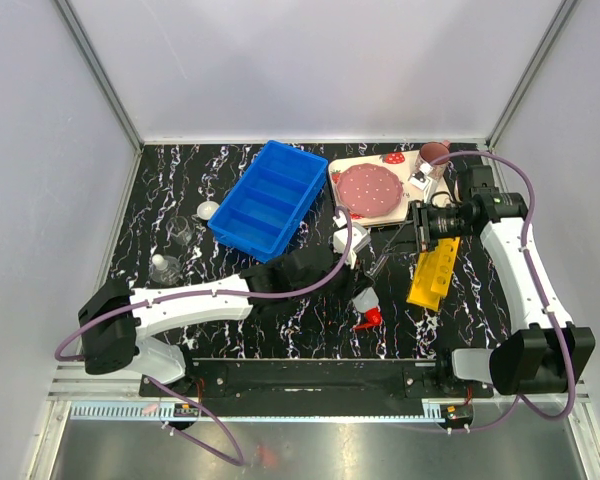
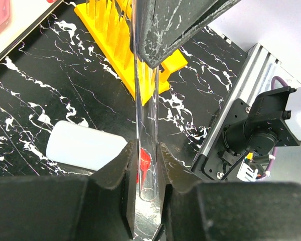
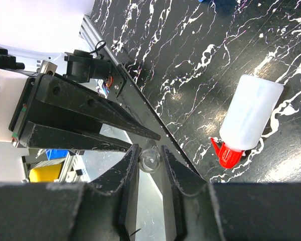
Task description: Organize the chemistry lab equipment
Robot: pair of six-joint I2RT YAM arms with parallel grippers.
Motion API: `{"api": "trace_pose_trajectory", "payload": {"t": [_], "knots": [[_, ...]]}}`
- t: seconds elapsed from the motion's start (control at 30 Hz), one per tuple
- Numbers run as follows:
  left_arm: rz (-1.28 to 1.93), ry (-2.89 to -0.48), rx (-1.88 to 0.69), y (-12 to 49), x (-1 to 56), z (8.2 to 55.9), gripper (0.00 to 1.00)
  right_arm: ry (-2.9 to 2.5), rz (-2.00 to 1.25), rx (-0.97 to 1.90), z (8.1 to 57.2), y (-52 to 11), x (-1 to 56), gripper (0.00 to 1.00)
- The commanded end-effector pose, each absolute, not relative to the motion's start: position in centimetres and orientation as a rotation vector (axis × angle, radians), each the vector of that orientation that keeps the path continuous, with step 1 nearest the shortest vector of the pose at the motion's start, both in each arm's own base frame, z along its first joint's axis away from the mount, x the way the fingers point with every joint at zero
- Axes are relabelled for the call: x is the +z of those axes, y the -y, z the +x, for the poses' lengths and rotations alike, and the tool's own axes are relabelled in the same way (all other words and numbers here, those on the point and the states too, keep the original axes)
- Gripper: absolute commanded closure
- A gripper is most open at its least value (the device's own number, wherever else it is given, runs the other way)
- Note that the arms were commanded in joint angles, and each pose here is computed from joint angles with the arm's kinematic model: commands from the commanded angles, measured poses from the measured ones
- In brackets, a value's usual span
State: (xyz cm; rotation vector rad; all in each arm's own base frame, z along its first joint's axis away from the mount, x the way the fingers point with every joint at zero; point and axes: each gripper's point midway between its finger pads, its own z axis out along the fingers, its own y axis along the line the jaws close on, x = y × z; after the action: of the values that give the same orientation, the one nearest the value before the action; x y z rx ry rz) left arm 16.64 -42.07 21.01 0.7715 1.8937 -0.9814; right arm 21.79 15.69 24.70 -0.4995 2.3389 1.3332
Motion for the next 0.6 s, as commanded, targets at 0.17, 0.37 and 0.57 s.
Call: {"api": "trace_pose_trajectory", "payload": {"t": [0.17, 0.37, 0.57], "knots": [[0.677, -1.784, -1.019, 41.3, 24.9, 17.0, 0.37, -2.269, -0.551, 1.177, 20.7, -14.8, 25.5, 0.77], [0.602, -1.781, -0.954, 38.2, 25.3, 17.4, 0.16, -2.258, -0.483, 0.982, 21.2, -12.0, 25.1, 0.77], [0.505, -1.841, -0.821, 32.7, 23.6, 18.5, 0.11, -2.251, -0.408, 0.624, 21.9, -7.6, 25.3, 0.77]]}}
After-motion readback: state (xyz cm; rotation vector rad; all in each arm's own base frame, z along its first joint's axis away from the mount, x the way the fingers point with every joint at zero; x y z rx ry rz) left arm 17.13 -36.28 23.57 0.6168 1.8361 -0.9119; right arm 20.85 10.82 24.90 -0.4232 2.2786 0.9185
